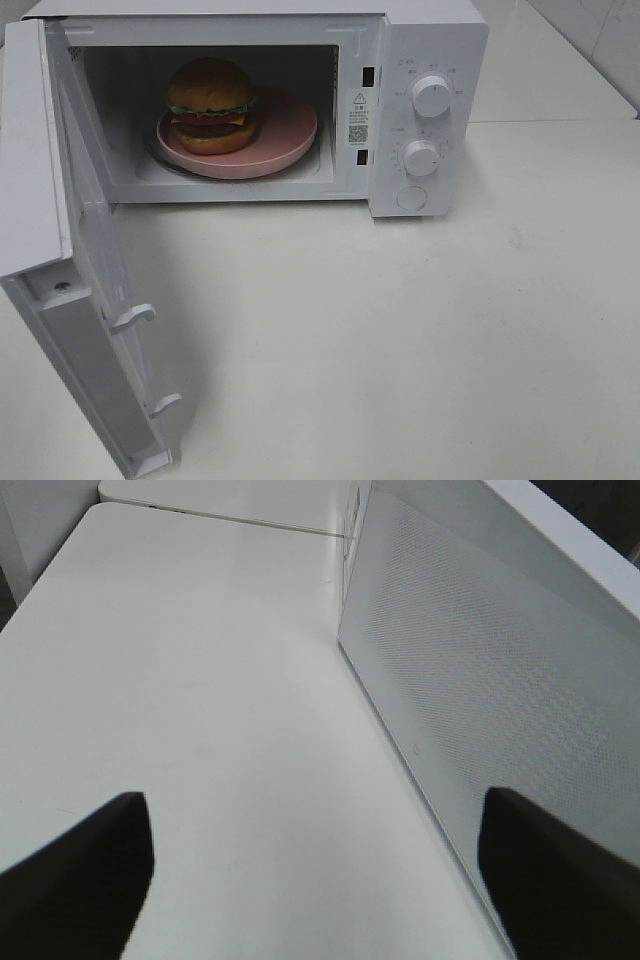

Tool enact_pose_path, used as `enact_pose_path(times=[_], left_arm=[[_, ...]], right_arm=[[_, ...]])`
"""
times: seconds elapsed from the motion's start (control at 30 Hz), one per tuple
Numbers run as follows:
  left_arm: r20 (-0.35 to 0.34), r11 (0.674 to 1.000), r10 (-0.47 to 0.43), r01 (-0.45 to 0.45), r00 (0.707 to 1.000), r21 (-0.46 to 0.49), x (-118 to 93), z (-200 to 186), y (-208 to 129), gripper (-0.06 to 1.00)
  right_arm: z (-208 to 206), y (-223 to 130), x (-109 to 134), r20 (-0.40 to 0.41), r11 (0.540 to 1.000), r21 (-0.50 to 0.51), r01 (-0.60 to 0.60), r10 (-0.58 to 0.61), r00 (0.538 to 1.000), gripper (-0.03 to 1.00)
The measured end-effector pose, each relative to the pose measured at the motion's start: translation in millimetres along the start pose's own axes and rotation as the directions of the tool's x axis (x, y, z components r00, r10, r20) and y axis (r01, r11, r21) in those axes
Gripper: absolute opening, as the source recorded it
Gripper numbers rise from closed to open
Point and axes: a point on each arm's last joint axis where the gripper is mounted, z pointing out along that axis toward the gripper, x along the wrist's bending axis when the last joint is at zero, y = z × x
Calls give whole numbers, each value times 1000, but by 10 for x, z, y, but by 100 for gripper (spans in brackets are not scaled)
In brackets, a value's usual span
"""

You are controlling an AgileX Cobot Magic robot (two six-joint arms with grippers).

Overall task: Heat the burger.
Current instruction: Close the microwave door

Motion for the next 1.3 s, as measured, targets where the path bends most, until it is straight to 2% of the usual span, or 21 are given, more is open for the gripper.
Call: enact_pose_path(times=[0.1,0.13,0.17,0.2,0.23,0.27,0.3,0.37,0.5,0.63,0.83,1.13,1.3], left_arm=[[-1,1000,-1,1,1000,2,-2,30,29,71],[-1,1000,-3,3,1000,0,-6,83,82,59],[-2,1000,-4,4,1000,4,-7,111,105,52],[-2,1000,-4,4,1000,4,-7,111,105,52],[-3,1000,-6,6,1000,11,-9,176,155,37],[-4,1000,-7,7,1000,15,-10,203,174,31],[-4,1000,-7,7,1000,15,-10,203,174,31],[-11,999,-10,11,1000,48,-6,377,226,5],[-14,999,0,1,1000,55,1,534,243,0],[5,999,42,-42,999,-4,-1,784,257,0],[21,998,44,-43,999,-54,6,1032,195,0],[-12,993,20,-22,1000,-114,62,1380,122,0],[7,983,76,-74,997,-168,-8,1571,175,0]], right_arm=[[0,0,0,0,1000,0,0,0,1000,76],[0,0,0,0,1000,0,0,0,1000,76],[0,0,0,0,1000,0,0,0,1000,76],[0,0,0,0,1000,0,0,0,1000,76],[0,0,0,0,1000,0,0,0,1000,76],[0,0,0,0,1000,0,0,0,1000,76],[0,0,0,0,1000,0,0,0,1000,76],[0,0,0,0,1000,0,0,0,1000,76],[0,0,0,0,1000,0,0,0,1000,75],[0,0,0,0,1000,0,0,0,1000,76],[0,0,0,0,1000,0,0,0,1000,76],[0,0,0,0,1000,0,0,0,1000,75],[0,0,0,0,1000,0,0,0,1000,75]])
